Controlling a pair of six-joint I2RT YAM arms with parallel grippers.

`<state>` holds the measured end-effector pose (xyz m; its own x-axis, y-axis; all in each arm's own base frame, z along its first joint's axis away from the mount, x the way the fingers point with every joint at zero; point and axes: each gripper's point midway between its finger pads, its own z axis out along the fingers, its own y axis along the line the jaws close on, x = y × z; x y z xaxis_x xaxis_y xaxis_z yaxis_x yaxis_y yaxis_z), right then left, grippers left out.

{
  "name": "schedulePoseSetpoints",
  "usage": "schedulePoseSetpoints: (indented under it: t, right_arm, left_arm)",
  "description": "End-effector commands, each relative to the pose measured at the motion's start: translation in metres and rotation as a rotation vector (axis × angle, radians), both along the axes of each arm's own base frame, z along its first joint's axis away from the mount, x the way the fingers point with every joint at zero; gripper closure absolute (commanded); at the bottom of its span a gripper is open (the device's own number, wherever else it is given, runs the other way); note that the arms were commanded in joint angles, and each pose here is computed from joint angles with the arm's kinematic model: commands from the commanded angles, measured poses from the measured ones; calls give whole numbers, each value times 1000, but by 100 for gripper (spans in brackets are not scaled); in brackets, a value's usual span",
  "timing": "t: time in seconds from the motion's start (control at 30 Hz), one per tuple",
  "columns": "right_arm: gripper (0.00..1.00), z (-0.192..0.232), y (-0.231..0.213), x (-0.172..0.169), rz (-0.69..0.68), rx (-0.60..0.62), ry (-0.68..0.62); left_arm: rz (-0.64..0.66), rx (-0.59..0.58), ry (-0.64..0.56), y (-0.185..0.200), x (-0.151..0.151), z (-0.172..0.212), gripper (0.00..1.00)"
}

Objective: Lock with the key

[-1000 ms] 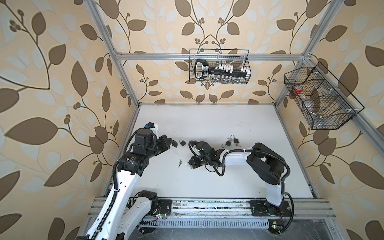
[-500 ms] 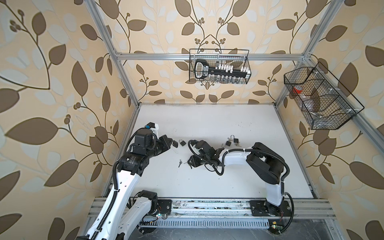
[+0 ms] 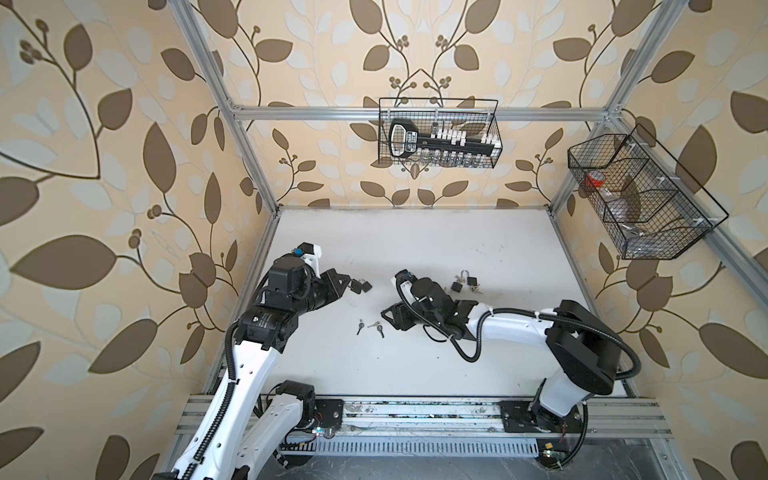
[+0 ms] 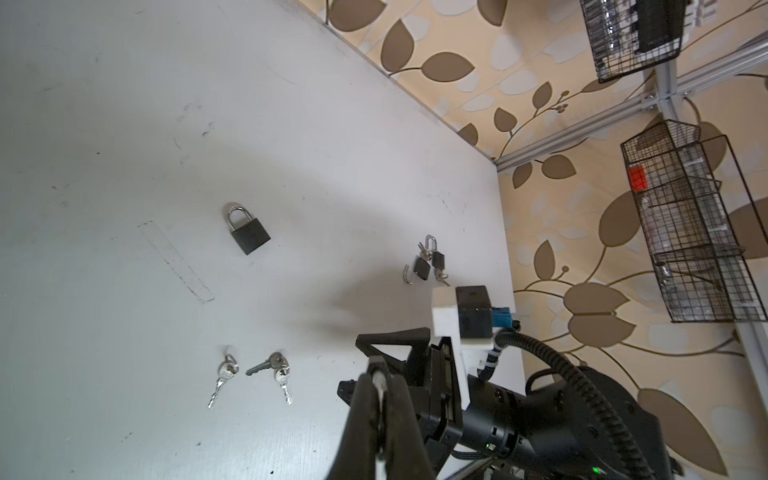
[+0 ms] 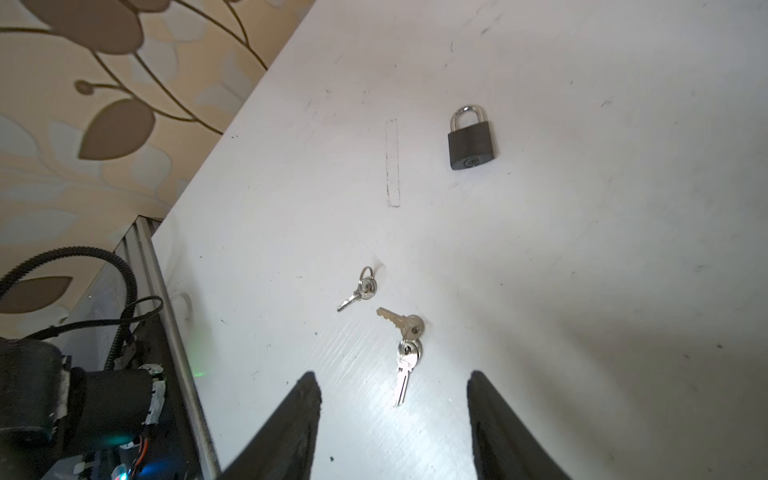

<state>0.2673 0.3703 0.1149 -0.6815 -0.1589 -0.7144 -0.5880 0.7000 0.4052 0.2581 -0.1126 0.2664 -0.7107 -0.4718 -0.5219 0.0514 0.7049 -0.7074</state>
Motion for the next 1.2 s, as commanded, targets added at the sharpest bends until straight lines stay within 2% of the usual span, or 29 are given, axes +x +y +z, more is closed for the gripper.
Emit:
schedulePoseSetpoints:
  t: [0.0,0.3,0.47,0.57,0.67,0.7,0.73,0.8,0.97,1.17]
  right_arm:
    - [41,20,-14,3,-20,13,-106]
    - [36,80,-66,-3,-122,60,-356]
    - [33,102,-70,-25,22,35,-470]
    - [34,119,-67,-47,165,42,-532]
    - [35,134,-68,-58,218,74,-590]
    - [39,147,-70,-64,243,89,-644]
    - [43,154,-71,-66,249,91,-673]
    - [43,164,-70,-69,255,97,-711]
    - [33,179,-58,-71,248,38,-797]
    - [31,188,-46,-66,262,-10,-841]
  left_arm:
    - [-96,-51,-82,-15,2,17,100]
    - [-240,-153,-130,-39,-3,31,100]
    - [-295,-186,-157,-48,-9,36,100]
    - [-330,-213,-169,-53,-12,39,100]
    - [-379,-238,-186,-62,-16,44,100]
    - [-428,-244,-209,-72,-22,49,100]
    - [-450,-243,-224,-78,-26,52,100]
    - [-469,-238,-239,-85,-29,54,100]
    - [-526,-252,-255,-105,-35,58,100]
    - [-572,-259,-276,-117,-42,65,100]
